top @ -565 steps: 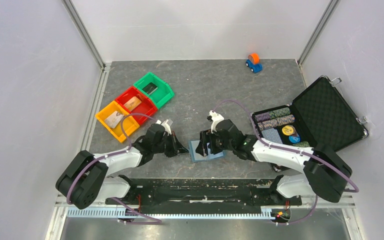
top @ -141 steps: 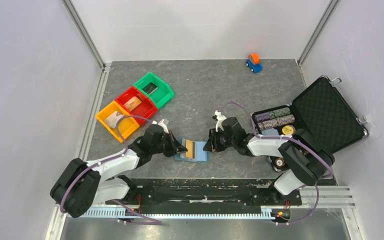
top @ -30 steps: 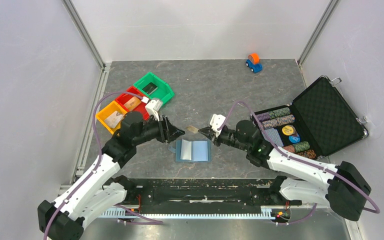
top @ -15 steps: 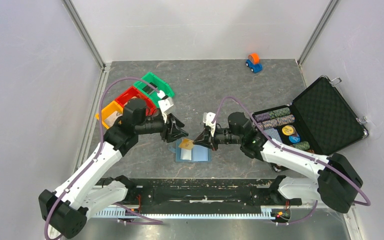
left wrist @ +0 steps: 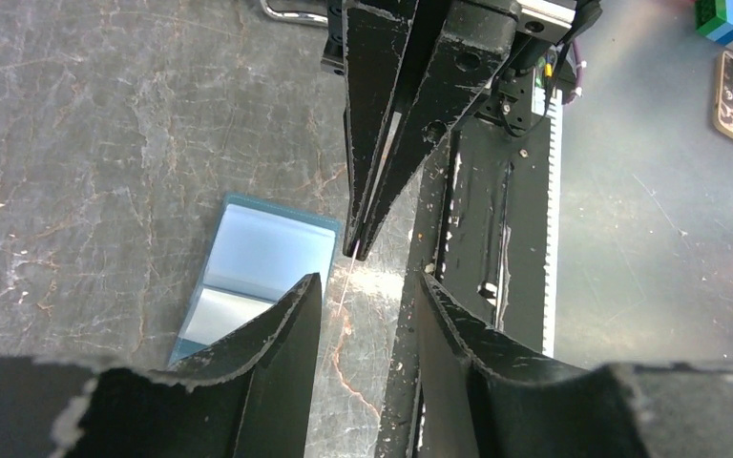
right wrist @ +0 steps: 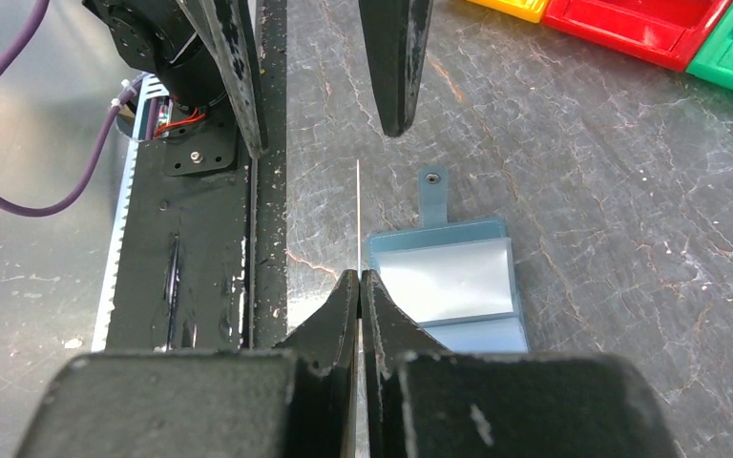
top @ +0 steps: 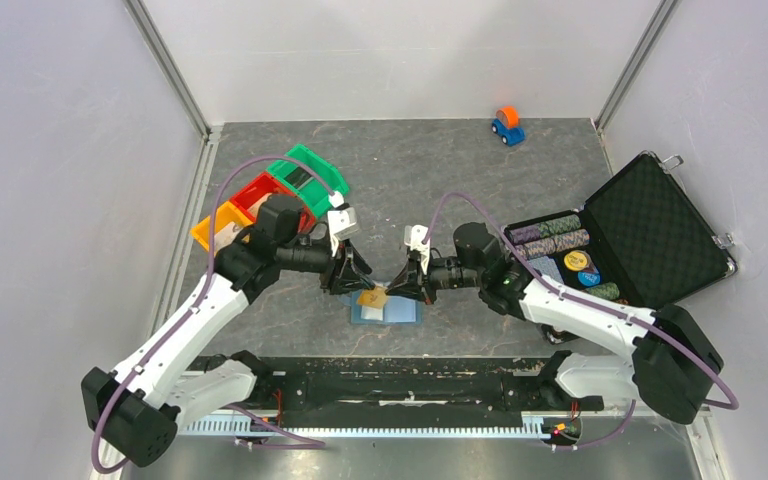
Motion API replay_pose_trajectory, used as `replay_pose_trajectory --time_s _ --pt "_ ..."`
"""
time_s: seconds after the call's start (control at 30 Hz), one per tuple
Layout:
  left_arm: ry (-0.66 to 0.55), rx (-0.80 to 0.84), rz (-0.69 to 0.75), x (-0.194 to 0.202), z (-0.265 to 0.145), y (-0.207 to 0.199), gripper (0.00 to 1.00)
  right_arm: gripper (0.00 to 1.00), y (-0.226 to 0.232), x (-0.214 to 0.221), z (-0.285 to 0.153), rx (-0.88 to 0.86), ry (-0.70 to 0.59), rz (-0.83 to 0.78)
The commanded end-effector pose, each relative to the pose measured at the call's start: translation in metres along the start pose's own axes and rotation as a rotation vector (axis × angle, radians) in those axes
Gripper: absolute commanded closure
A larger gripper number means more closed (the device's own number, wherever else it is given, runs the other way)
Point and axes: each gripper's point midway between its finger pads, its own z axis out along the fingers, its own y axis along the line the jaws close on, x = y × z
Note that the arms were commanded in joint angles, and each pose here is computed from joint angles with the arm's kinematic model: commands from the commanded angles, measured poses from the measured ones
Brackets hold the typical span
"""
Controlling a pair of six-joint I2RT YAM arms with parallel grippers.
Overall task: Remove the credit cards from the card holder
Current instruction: Place the credit card in the storage box.
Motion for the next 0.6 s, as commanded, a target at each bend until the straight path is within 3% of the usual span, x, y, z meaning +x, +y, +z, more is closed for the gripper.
replay_pose_trajectory --time_s 0.0,0.27,0.57 --pt "0.014 0.023 0.065 -0.008 0.001 -0.001 0.53 1.00 0.001 -0.025 0.003 -0.036 -0.047 -0.007" --pt "0.068 0.093 0.081 -0.002 0.009 -0.014 0.57 1.00 0.004 -0.022 0.006 -0.061 -0.034 0.021" --pt "0.157 0.045 0.085 0.017 0.012 -0.007 0.60 1.00 0.006 -0.024 0.006 -0.075 -0.035 0.022"
